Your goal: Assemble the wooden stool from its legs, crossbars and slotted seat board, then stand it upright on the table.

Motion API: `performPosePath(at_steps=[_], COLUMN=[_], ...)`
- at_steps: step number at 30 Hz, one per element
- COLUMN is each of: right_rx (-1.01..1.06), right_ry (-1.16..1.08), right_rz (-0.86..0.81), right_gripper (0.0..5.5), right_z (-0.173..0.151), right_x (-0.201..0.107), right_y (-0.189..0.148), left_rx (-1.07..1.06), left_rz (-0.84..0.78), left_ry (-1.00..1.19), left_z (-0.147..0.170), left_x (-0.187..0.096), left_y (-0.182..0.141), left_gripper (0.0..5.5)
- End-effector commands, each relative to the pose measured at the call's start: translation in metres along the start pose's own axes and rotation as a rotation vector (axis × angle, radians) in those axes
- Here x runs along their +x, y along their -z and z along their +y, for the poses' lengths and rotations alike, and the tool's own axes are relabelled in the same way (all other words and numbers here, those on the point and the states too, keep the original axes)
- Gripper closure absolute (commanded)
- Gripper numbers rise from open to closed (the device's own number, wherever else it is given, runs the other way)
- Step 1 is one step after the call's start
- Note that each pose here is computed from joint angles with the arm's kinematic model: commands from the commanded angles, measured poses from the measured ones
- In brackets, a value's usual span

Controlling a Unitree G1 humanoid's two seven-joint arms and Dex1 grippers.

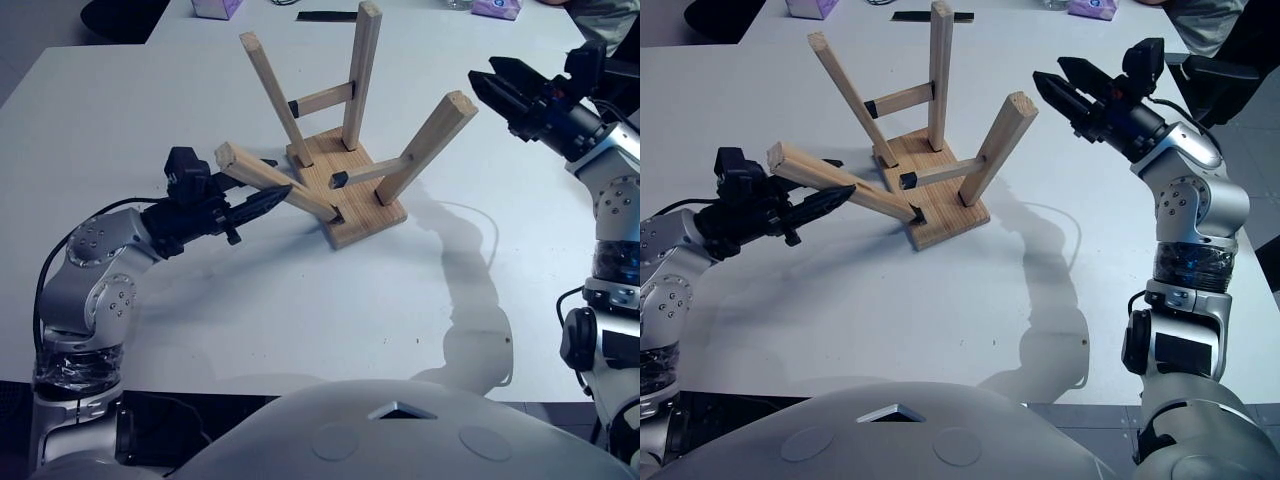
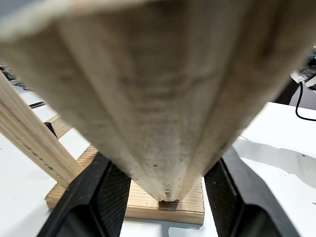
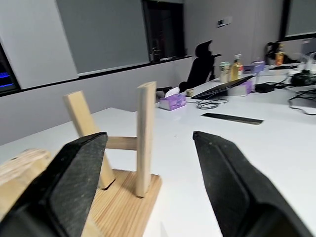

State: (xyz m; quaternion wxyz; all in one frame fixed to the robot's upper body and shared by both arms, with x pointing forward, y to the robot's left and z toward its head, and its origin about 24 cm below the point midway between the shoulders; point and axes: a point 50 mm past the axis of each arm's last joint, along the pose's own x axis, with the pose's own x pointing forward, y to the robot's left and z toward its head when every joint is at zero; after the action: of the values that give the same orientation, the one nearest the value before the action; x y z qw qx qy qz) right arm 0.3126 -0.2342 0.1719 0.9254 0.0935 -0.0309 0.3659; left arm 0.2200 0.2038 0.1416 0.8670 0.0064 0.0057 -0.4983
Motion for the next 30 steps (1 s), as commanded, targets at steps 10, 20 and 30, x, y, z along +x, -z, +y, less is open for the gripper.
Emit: performPosePath(at_steps=[10, 20, 30], right_rx=[0.060, 0.099, 0.095], right_ry=[0.148, 0.157, 0.108], right_rz=[-0.037, -0.028, -0.062], right_gripper=[2.31, 2.31, 2.31], right_z=[0.006, 0.037, 0.063], right_x=[-0.014, -0.017, -0.004], right_y=[0.023, 0.044, 0.037], left_rx=[0.073, 0.072, 0.204], left_rz=[0.200, 0.348, 0.393], left_ry=[0.175, 0.360, 0.425], left_z=[0.033, 0.062, 0.049], left_x=[0.013, 0.029, 0.061], left_y=[-0.012, -0.018, -0.031], left_gripper=[3.47, 3.47, 3.47])
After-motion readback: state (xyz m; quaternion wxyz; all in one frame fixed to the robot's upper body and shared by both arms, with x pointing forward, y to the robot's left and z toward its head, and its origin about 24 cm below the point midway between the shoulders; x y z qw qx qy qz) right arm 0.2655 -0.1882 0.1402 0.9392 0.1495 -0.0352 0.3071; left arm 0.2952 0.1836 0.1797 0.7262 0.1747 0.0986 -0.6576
